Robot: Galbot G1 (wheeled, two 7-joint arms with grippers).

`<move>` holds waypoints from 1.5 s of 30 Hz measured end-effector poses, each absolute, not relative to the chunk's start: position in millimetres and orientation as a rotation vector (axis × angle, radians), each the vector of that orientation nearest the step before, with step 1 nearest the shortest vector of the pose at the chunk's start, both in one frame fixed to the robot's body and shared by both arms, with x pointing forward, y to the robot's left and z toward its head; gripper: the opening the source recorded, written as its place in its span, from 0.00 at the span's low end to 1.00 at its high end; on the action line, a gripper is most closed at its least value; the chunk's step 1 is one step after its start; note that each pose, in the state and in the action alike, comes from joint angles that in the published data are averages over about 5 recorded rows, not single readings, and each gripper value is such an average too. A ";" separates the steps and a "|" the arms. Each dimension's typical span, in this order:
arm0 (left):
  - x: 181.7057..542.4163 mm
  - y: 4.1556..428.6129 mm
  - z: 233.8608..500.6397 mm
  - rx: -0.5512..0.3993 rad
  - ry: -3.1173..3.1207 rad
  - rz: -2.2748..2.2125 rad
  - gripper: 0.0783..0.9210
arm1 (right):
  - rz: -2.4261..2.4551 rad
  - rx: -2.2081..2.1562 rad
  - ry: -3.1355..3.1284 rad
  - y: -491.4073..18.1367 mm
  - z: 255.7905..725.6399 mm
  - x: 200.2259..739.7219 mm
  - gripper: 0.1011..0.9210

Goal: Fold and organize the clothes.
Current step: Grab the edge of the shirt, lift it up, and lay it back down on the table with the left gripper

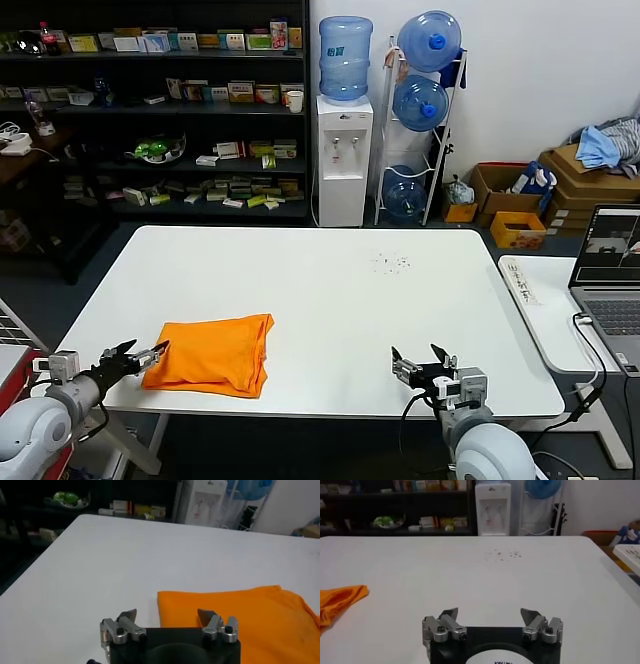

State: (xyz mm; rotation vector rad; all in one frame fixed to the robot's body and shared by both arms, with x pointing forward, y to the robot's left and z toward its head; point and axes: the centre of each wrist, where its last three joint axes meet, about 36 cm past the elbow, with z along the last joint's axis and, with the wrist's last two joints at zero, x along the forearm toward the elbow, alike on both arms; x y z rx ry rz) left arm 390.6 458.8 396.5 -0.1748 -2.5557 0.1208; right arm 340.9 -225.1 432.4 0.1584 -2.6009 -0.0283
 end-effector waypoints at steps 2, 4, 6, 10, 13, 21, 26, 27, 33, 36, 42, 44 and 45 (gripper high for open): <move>391.3 461.6 395.4 -0.172 -2.552 0.123 0.88 | -0.028 0.159 -2.600 -225.1 432.4 340.8 0.88; 391.6 463.6 394.8 -0.171 -2.549 0.126 0.88 | -0.027 0.158 -2.599 -225.4 432.2 340.6 0.88; 391.1 464.7 394.3 -0.173 -2.544 0.128 0.88 | -0.027 0.156 -2.598 -225.8 431.9 340.3 0.88; 389.9 464.3 392.5 -0.182 -2.533 0.133 0.88 | -0.028 0.155 -2.597 -225.8 431.5 340.1 0.88; 390.5 463.6 391.2 -0.186 -2.529 0.135 0.88 | -0.030 0.156 -2.597 -225.2 431.5 340.2 0.88; 392.0 462.6 383.3 -0.186 -2.515 0.125 0.81 | -0.026 0.153 -2.596 -226.5 431.7 339.1 0.88; 390.7 458.6 379.4 -0.197 -2.504 0.121 0.65 | -0.028 0.153 -2.596 -226.0 431.9 339.2 0.88; 390.6 457.7 378.9 -0.199 -2.503 0.120 0.61 | -0.028 0.153 -2.596 -225.9 432.0 339.3 0.88; 390.7 454.6 378.2 -0.206 -2.502 0.115 0.40 | -0.028 0.154 -2.597 -225.8 432.7 338.8 0.88; 390.7 453.2 378.3 -0.209 -2.503 0.115 0.30 | -0.027 0.153 -2.597 -226.0 432.7 338.5 0.88; 389.1 447.9 377.9 -0.218 -2.506 0.124 0.09 | -0.027 0.154 -2.599 -226.0 433.4 338.9 0.88; 388.4 445.6 378.0 -0.220 -2.509 0.129 0.05 | -0.027 0.154 -2.599 -225.9 433.3 338.8 0.88; 387.9 444.5 378.3 -0.220 -2.511 0.131 0.03 | -0.027 0.154 -2.598 -225.9 433.2 338.6 0.88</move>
